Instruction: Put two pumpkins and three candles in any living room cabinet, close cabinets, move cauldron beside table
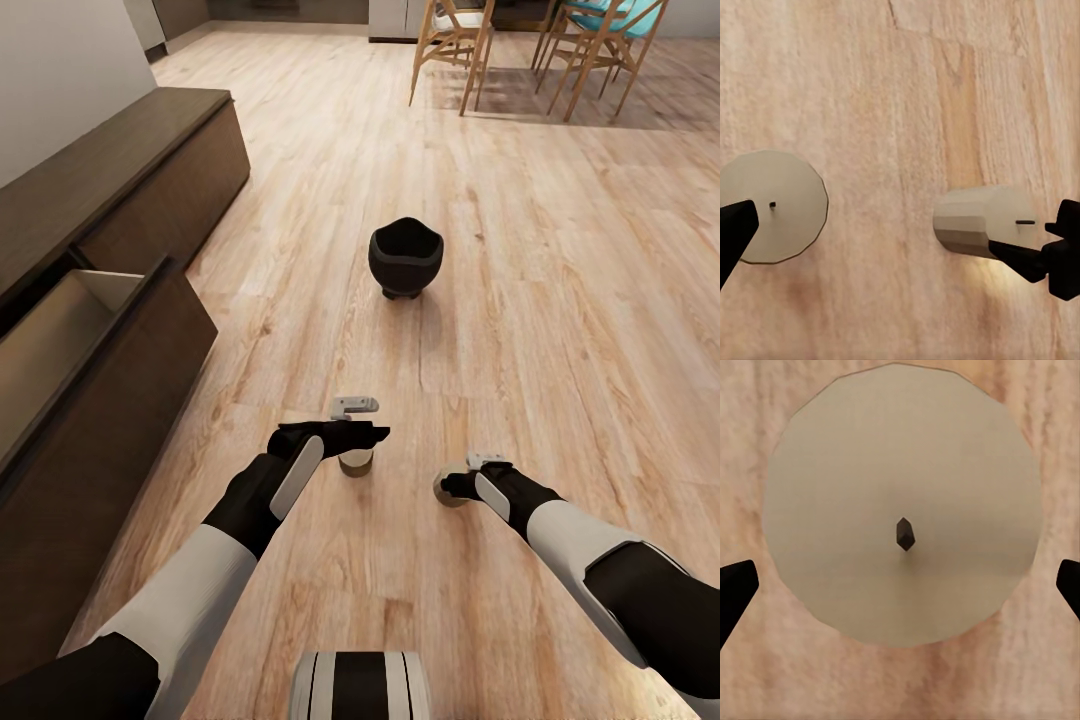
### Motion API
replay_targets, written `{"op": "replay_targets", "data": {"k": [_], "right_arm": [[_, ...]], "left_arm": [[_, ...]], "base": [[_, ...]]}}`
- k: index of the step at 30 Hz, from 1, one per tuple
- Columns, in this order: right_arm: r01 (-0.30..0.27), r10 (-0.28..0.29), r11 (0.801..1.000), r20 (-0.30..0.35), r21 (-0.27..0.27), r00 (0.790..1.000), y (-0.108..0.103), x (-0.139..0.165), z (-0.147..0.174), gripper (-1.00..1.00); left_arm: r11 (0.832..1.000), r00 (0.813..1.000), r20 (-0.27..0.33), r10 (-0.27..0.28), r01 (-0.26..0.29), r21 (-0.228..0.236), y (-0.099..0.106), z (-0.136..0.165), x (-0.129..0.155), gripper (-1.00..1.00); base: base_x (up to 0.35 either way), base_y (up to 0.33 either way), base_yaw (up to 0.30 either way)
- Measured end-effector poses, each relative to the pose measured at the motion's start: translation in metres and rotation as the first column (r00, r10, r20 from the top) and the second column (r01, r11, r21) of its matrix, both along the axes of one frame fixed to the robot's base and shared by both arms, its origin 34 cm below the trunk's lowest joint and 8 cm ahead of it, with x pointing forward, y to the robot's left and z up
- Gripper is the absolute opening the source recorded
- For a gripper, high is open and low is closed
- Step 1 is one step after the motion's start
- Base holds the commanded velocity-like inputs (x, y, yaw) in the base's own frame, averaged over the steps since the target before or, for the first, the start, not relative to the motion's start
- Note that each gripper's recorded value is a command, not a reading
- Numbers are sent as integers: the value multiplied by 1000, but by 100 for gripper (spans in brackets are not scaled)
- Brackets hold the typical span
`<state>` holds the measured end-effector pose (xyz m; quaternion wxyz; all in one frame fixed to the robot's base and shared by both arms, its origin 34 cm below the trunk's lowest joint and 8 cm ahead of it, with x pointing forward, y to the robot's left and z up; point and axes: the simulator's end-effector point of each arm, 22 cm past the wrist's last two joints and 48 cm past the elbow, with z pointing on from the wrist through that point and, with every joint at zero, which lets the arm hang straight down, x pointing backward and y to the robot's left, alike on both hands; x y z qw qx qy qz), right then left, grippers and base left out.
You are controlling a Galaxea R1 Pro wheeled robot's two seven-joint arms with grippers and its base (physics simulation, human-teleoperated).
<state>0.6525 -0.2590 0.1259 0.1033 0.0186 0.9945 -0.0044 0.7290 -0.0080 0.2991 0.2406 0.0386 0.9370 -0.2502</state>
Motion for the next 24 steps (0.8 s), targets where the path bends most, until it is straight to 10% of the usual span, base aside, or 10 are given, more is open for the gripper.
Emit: {"op": "replay_targets", "data": {"k": [24], "right_arm": [[1, -1, 1000, -20, 1, 1000, 0, -8, -12, 100]], "left_arm": [[1000, 1000, -21, 1, -1, 0, 0, -14, -4, 100]], "base": [[0, 0, 0]]}}
